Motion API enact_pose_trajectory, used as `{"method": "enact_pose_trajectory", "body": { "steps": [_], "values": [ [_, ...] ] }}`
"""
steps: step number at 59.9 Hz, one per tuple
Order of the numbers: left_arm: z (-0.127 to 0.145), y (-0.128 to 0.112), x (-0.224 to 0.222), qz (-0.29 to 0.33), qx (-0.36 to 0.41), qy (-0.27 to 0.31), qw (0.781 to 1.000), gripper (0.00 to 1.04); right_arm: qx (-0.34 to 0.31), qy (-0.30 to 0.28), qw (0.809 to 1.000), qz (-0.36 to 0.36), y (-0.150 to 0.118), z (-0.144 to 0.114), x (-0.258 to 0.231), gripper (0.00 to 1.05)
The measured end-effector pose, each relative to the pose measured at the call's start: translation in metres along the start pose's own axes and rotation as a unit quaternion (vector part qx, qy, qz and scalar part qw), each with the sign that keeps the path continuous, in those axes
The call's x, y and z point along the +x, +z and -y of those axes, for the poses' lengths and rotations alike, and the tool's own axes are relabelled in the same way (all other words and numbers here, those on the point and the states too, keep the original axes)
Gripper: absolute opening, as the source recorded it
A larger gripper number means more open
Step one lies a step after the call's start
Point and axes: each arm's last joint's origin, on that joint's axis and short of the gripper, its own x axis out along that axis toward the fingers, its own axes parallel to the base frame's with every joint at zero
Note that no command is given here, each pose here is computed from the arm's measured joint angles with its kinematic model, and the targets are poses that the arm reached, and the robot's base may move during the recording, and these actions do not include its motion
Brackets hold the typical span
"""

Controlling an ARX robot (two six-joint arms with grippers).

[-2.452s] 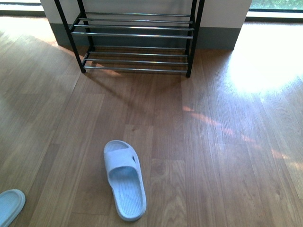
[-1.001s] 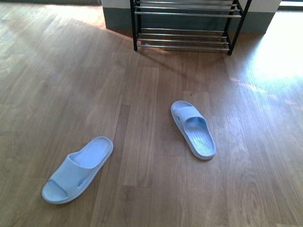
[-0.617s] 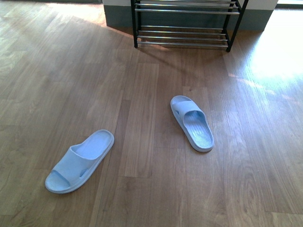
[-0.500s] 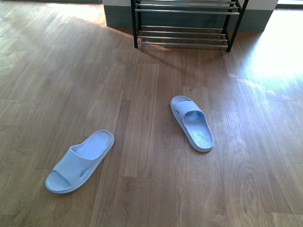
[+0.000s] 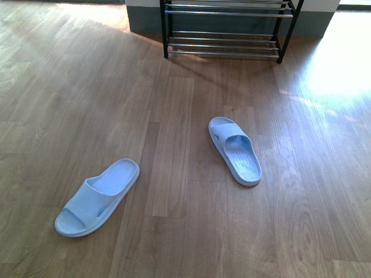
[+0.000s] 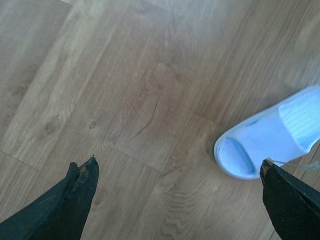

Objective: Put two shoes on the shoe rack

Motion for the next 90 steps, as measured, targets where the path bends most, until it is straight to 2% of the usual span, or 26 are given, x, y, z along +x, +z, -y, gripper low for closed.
{"method": "enact_pose_trajectory", "body": {
  "steps": [7,14,22,34,45,62,65,78,90],
  "values": [
    [0.023,0.008,0.026,-0.021,0.030,-0.010,0.999,0.95,0.000,0.000,1.000,0.000,0.000,0.000,0.000,0.96],
    [0.062,0.014,0.063,-0.034,0.033,-0.010,0.999,0.95,0.000,0.000,1.000,0.000,0.000,0.000,0.000,0.96],
    [0.103,-0.001,0.104,-0.082,0.007,-0.030,0.996,0.95,0.000,0.000,1.000,0.000,0.000,0.000,0.000,0.96],
    [0.138,-0.025,0.142,-0.121,-0.042,-0.054,0.990,0.95,0.000,0.000,1.000,0.000,0.000,0.000,0.000,0.96],
    [0.145,-0.047,0.172,-0.159,-0.177,-0.040,0.970,0.95,0.000,0.000,1.000,0.000,0.000,0.000,0.000,0.96],
    [0.142,-0.058,0.196,-0.191,-0.253,-0.017,0.948,0.95,0.000,0.000,1.000,0.000,0.000,0.000,0.000,0.96],
    [0.141,-0.056,0.198,-0.196,-0.263,-0.013,0.945,0.91,0.000,0.000,1.000,0.000,0.000,0.000,0.000,0.96],
    [0.139,-0.053,0.205,-0.214,-0.275,0.008,0.937,0.61,0.000,0.000,1.000,0.000,0.000,0.000,0.000,0.96],
    [0.139,-0.047,0.205,-0.230,-0.233,0.033,0.944,0.38,0.000,0.000,1.000,0.000,0.000,0.000,0.000,0.96]
  ]
}}
